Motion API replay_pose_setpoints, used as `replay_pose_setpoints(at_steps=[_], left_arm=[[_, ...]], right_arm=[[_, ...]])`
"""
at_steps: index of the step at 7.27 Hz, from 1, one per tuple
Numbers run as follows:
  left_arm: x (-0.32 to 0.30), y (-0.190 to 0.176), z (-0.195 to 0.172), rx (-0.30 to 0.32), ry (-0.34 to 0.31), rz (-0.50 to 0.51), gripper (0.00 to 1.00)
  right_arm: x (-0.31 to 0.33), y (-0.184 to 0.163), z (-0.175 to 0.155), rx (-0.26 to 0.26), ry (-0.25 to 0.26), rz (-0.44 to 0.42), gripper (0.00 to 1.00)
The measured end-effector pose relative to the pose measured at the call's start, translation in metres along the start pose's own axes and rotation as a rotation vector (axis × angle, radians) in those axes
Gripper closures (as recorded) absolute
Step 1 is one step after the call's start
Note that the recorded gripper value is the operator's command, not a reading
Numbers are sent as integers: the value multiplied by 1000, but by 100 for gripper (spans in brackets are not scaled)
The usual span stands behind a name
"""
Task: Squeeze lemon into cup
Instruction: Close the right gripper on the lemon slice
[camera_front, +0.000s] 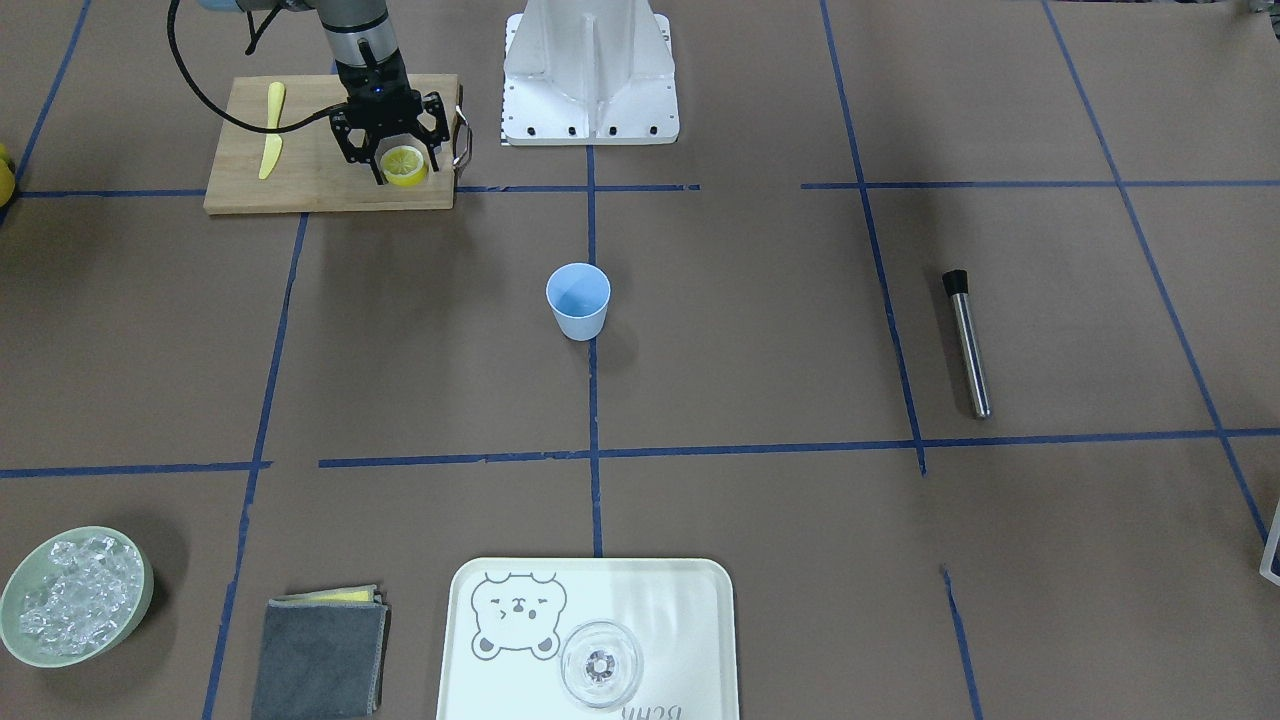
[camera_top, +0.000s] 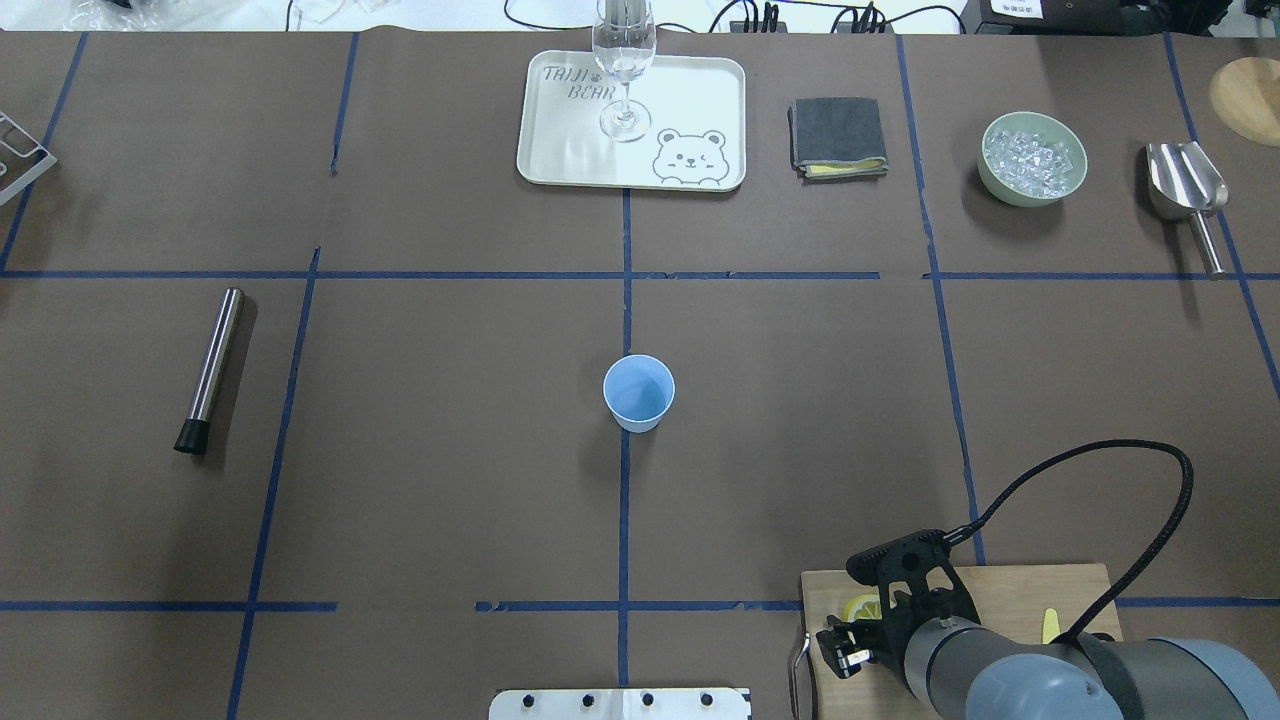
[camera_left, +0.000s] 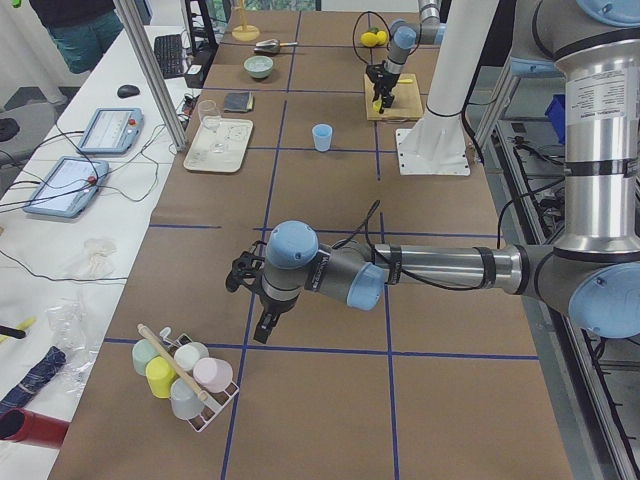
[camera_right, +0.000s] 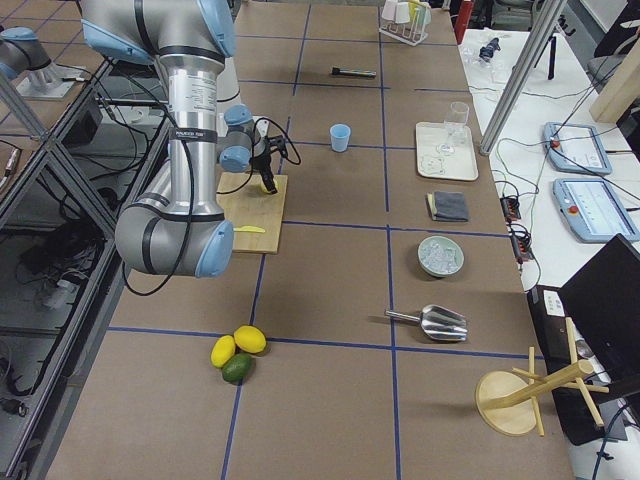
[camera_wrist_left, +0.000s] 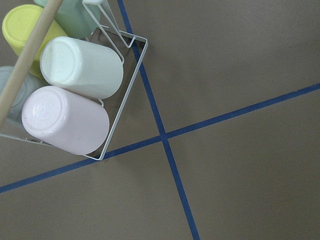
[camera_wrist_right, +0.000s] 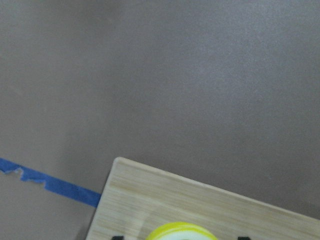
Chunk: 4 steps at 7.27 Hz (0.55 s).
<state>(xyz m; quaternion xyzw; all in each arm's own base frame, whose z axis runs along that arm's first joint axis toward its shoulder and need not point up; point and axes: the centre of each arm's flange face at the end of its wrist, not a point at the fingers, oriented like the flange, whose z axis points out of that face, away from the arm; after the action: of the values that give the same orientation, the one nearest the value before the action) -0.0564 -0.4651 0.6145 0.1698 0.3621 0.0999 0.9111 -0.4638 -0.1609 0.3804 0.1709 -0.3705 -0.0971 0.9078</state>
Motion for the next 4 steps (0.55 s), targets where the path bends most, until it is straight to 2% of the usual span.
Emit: replay_pose_setpoints(at_steps=[2,3,4], left_arm=[[0,0,0,0,0,1,0],[0,0,0,0,0,0,0],[0,0,0,1,0,0,0]], right_arm=[[0,0,0,-2,0,1,36],[1,0,0,-2,1,1,46],[2,-1,-1,-1,0,2,49]])
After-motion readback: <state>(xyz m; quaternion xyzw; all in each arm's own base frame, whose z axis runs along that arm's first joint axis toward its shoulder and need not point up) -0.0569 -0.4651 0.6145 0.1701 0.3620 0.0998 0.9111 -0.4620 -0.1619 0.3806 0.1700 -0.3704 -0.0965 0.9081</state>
